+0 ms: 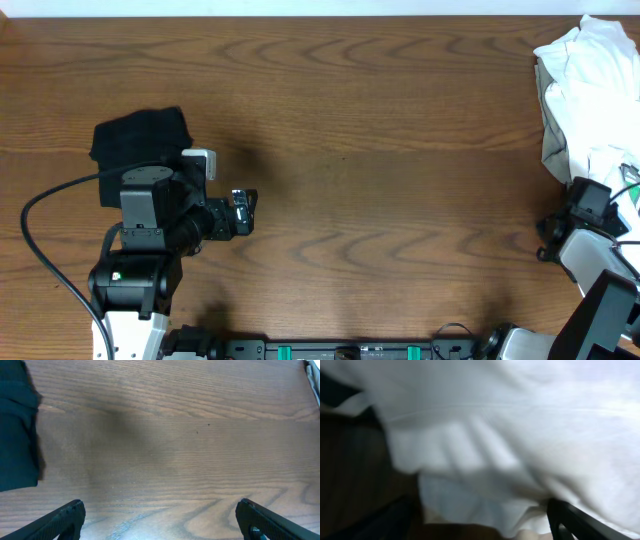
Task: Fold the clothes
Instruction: 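Reach the right gripper into the white clothes pile on the right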
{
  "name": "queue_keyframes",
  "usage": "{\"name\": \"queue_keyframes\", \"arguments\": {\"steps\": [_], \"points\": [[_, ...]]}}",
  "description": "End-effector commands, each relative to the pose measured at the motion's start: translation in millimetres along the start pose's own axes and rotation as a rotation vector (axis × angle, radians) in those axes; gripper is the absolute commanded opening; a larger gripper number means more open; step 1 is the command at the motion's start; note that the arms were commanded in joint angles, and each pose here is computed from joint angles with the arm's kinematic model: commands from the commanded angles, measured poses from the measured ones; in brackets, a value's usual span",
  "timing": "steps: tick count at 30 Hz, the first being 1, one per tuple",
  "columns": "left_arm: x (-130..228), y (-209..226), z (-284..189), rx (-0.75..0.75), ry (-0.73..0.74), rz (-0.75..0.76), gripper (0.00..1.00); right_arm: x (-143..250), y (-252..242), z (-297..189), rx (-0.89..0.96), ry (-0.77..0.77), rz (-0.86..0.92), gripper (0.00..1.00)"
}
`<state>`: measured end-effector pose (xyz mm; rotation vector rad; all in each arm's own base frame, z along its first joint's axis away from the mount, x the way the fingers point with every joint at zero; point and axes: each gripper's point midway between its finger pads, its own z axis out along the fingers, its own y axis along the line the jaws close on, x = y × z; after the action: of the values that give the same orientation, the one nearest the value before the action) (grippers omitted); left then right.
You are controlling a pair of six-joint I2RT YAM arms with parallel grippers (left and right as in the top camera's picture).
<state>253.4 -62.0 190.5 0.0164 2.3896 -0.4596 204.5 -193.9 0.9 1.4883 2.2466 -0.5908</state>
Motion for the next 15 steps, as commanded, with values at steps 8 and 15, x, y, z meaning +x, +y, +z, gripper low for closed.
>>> {"name": "queue_keyframes", "arguments": {"steps": [8, 15], "points": [[-6.7, -5.6, -4.2, 0.019, -0.017, 0.003, 0.98, 27.9, -15.3, 10.2, 0.028, 0.096, -0.014, 0.29], [-6.7, -5.6, -4.2, 0.019, -0.017, 0.003, 0.98, 32.0, -15.4, 9.7, 0.024, 0.115, -0.021, 0.01]]}}
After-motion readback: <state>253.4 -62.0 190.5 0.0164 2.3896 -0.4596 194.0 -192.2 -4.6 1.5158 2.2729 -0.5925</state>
